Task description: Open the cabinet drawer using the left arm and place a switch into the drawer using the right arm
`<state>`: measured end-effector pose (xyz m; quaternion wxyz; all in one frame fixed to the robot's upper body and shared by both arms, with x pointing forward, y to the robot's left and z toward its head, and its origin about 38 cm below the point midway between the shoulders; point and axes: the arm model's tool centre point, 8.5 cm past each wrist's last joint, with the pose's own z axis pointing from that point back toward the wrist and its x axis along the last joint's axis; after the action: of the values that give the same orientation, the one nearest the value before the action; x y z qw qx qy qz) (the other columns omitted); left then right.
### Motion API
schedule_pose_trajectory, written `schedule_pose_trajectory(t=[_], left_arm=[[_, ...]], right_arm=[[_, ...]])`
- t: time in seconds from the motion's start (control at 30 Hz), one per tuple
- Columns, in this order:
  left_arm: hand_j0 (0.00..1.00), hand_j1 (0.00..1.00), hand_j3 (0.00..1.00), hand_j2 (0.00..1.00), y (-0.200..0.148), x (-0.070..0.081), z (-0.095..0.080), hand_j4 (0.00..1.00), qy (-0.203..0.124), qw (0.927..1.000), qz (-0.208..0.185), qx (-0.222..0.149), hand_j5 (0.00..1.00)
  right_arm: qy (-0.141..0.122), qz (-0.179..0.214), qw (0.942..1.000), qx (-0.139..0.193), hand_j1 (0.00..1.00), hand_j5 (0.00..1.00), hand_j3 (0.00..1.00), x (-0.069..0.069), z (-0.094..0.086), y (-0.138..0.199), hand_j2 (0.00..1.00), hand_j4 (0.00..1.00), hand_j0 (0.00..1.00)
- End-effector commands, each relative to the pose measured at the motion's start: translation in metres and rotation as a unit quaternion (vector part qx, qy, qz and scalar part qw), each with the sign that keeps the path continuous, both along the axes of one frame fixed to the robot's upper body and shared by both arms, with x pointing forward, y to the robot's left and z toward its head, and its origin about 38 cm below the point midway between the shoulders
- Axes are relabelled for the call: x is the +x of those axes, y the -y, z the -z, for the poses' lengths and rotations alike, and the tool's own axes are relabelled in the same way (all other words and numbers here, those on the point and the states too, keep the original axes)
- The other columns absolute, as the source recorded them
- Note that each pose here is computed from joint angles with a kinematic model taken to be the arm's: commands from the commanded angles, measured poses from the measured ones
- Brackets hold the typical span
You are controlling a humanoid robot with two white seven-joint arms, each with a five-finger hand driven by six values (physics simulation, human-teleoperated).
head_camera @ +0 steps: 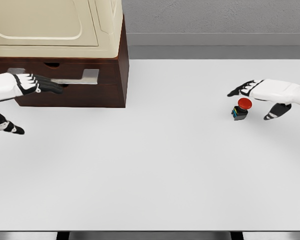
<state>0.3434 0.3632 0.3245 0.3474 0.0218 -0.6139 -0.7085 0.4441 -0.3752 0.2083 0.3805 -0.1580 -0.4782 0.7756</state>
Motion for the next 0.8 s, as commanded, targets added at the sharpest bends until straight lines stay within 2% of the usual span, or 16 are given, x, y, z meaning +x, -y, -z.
schedule_pose_trajectory(t=[0.0,0.03,0.07,0.13,0.23,0.3,0.33,0.37,0.53,0.6,0.77], left_arm=[[1.00,1.00,1.00,1.00,0.005,-0.003,0.009,1.00,-0.052,0.9981,0.018,-0.026,1.00],[1.00,1.00,1.00,1.00,0.028,0.012,0.012,1.00,-0.066,0.9963,0.017,-0.052,1.00],[1.00,1.00,1.00,1.00,0.041,0.025,0.014,1.00,-0.089,0.9934,-0.007,-0.072,1.00],[1.00,1.00,1.00,1.00,0.044,0.030,0.013,1.00,-0.127,0.9853,-0.023,-0.111,1.00],[1.00,1.00,1.00,1.00,0.051,0.032,0.021,1.00,-0.142,0.9822,-0.022,-0.121,1.00],[1.00,1.00,1.00,1.00,0.050,0.038,0.012,1.00,-0.147,0.9815,-0.045,-0.115,1.00],[1.00,1.00,1.00,1.00,0.046,0.040,0.002,1.00,-0.139,0.9829,-0.055,-0.108,1.00],[1.00,1.00,1.00,1.00,0.045,0.041,0.001,1.00,-0.139,0.9831,-0.059,-0.103,1.00],[1.00,1.00,1.00,1.00,0.037,0.049,0.008,1.00,-0.189,0.9697,-0.129,-0.085,1.00],[1.00,1.00,1.00,1.00,0.027,0.048,0.001,1.00,-0.183,0.9696,-0.144,-0.075,1.00],[1.00,1.00,1.00,1.00,0.019,0.047,-0.009,1.00,-0.167,0.9721,-0.151,-0.067,1.00]], right_arm=[[-0.006,0.010,0.9999,0.001,1.00,1.00,1.00,0.001,0.003,0.005,1.00,1.00,1.00],[-0.005,0.011,0.9999,0.002,1.00,1.00,1.00,0.002,0.003,0.006,1.00,1.00,1.00],[-0.006,0.012,0.9999,0.004,1.00,1.00,1.00,0.003,0.004,0.005,1.00,1.00,1.00],[-0.002,0.015,0.9999,0.006,1.00,1.00,1.00,0.007,0.000,0.006,1.00,1.00,1.00],[-0.004,0.010,0.9999,0.005,1.00,1.00,1.00,0.008,0.004,0.000,1.00,1.00,1.00],[-0.005,0.009,0.9999,0.005,1.00,1.00,1.00,0.008,0.005,-0.001,1.00,1.00,1.00],[-0.004,0.009,0.9999,0.002,1.00,1.00,1.00,0.008,0.006,-0.002,1.00,1.00,1.00],[-0.003,0.006,1.0000,-0.004,1.00,1.00,1.00,0.009,0.007,-0.004,1.00,1.00,1.00],[-0.005,0.010,0.9999,0.000,1.00,1.00,1.00,0.012,0.010,-0.005,1.00,1.00,1.00],[-0.008,0.011,0.9999,-0.003,1.00,1.00,1.00,0.014,0.012,-0.006,1.00,1.00,1.00],[-0.009,0.011,0.9999,-0.009,1.00,1.00,1.00,0.015,0.014,-0.006,1.00,1.00,1.00]])
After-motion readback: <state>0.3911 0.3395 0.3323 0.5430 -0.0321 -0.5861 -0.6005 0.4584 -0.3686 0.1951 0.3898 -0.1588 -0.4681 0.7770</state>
